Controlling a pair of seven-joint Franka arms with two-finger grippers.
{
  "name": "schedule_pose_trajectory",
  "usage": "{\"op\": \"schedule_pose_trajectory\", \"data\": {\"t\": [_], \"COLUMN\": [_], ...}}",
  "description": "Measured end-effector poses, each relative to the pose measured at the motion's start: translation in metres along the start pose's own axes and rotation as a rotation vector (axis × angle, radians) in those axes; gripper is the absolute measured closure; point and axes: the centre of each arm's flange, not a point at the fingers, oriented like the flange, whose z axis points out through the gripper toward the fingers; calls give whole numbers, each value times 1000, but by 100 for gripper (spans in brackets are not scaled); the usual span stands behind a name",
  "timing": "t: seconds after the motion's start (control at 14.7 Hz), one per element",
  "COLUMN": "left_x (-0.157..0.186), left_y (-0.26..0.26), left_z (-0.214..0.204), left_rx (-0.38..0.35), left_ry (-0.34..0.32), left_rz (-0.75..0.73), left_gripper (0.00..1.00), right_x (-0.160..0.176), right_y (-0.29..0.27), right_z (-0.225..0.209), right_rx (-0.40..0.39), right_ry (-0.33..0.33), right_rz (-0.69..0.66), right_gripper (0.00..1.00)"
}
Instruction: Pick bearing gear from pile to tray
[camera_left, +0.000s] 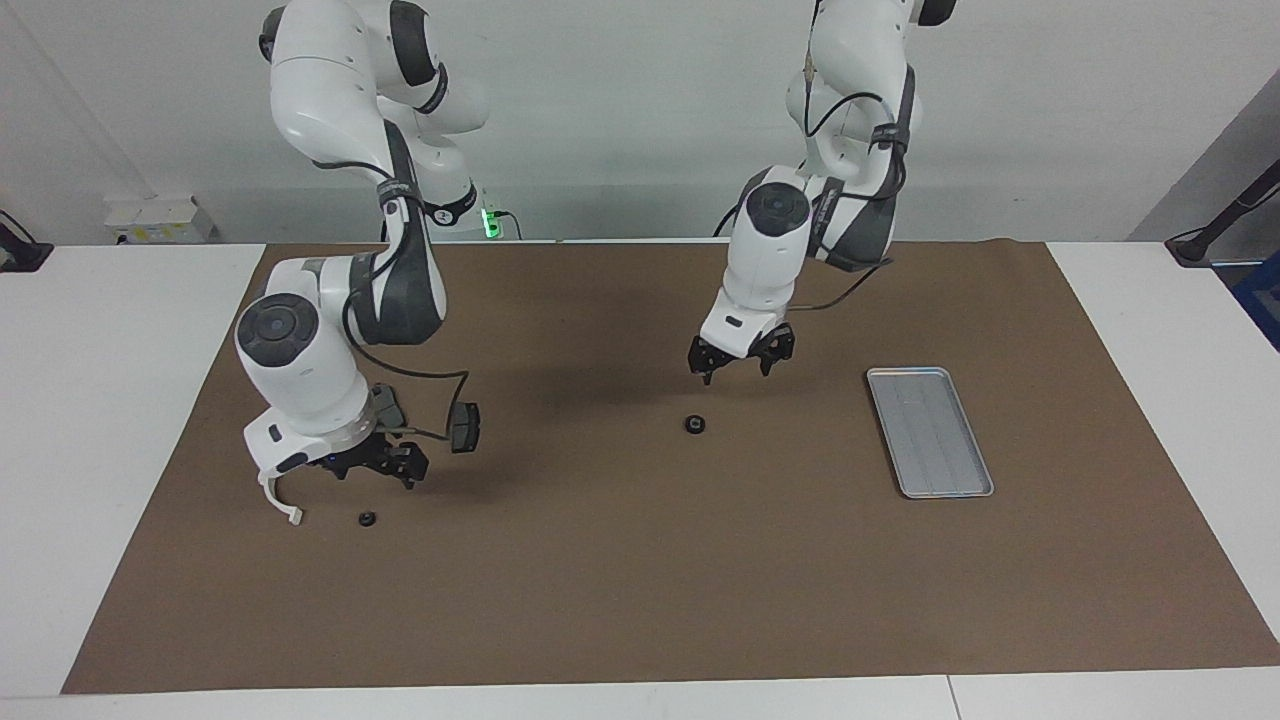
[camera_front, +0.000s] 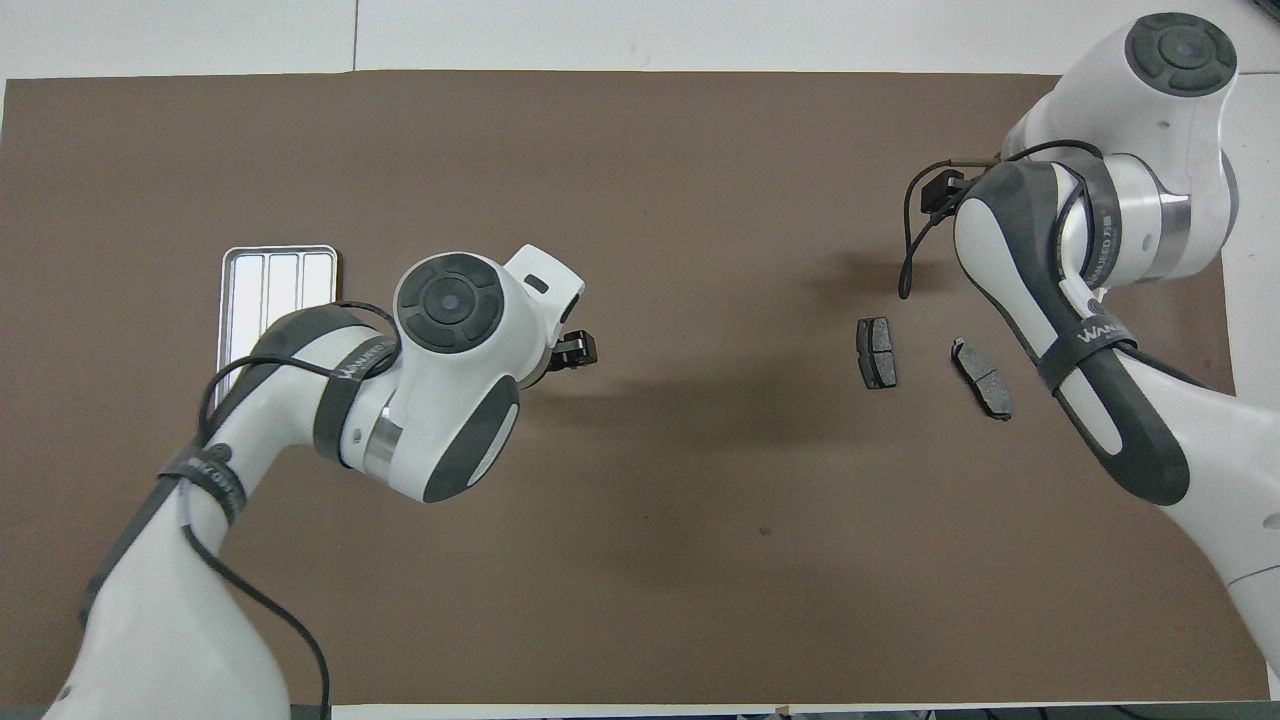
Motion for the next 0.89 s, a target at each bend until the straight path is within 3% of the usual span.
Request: {"op": "schedule_pose_trajectory", "data": {"t": [0.2,0.27,0.41,0.89], "left_x": [-10,-11,-7,-1], "left_y": [28,30,31,32], "left_z": [50,51,44,40], "left_rx": [-2,-5,-15,-46], "left_ry": [3,6,20,59], "left_rz": [4,4,1,-5], "left_gripper": [0,0,0,0], "right_x": [-6,-7,-8,-4], "right_y": [20,22,25,29], "right_z": [29,35,47,73], "right_rx": [7,8,10,20], "right_ry": [33,36,43,60], "right_rz": [-36,-36,-27,83], "right_gripper": [0,0,10,10]}}
